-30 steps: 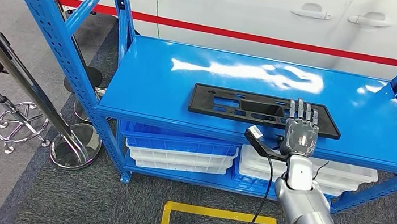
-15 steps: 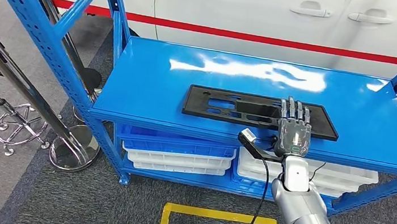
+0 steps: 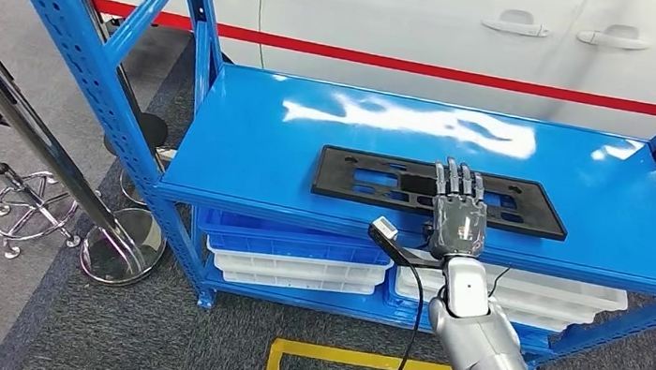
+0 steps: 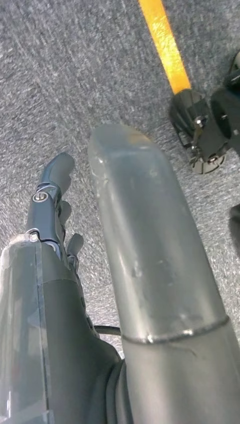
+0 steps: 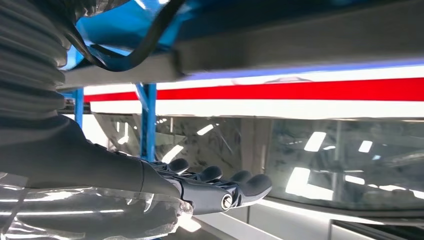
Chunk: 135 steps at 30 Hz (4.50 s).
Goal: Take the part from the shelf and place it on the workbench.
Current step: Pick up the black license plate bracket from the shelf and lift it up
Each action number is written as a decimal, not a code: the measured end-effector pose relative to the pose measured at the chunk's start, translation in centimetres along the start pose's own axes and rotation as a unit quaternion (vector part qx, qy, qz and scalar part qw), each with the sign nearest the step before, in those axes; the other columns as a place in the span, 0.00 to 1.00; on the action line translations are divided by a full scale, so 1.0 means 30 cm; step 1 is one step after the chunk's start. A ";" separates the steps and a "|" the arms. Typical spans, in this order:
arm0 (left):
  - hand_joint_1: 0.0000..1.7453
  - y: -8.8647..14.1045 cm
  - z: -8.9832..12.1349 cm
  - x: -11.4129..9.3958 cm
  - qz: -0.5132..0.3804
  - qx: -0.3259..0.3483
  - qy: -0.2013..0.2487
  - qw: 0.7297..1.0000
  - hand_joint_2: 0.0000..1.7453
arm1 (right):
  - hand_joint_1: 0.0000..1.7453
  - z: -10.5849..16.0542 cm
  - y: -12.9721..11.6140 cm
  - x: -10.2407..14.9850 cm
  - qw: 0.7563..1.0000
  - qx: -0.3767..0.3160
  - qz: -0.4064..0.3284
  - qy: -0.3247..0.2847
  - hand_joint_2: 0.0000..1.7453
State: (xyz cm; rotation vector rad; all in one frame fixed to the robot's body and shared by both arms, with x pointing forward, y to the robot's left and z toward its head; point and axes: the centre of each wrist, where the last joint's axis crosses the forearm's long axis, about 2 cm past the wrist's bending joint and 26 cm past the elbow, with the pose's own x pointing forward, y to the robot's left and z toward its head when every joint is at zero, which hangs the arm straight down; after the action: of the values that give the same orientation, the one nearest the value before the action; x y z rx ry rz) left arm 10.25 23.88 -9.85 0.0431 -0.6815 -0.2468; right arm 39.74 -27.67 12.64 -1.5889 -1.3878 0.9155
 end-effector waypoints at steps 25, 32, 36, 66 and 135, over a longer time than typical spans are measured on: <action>0.00 -0.010 0.001 0.002 0.010 -0.008 -0.018 1.000 0.00 | 0.00 0.034 -0.011 0.136 0.999 0.000 -0.020 -0.051 1.00; 0.00 -0.007 -0.002 0.008 0.009 -0.007 -0.022 1.000 0.00 | 0.00 0.024 -0.017 0.137 0.999 -0.004 -0.020 -0.034 1.00; 0.00 -0.007 -0.004 0.011 0.009 -0.007 -0.023 1.000 0.00 | 0.00 0.033 -0.011 0.134 0.999 0.000 -0.019 -0.033 1.00; 0.00 0.005 -0.006 0.012 0.009 0.010 -0.026 1.000 0.00 | 1.00 0.020 -0.002 0.113 0.999 0.008 -0.013 -0.029 1.00; 0.00 0.019 0.049 -0.105 0.146 0.106 -0.067 0.981 1.00 | 1.00 0.046 -0.566 0.580 0.813 -0.195 -0.479 -0.267 1.00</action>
State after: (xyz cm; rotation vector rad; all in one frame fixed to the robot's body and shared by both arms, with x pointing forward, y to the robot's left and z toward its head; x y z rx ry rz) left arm 7.08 25.25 -10.59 0.1289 -0.8358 0.1074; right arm 33.99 -9.26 27.50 -0.6344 -2.5498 0.4416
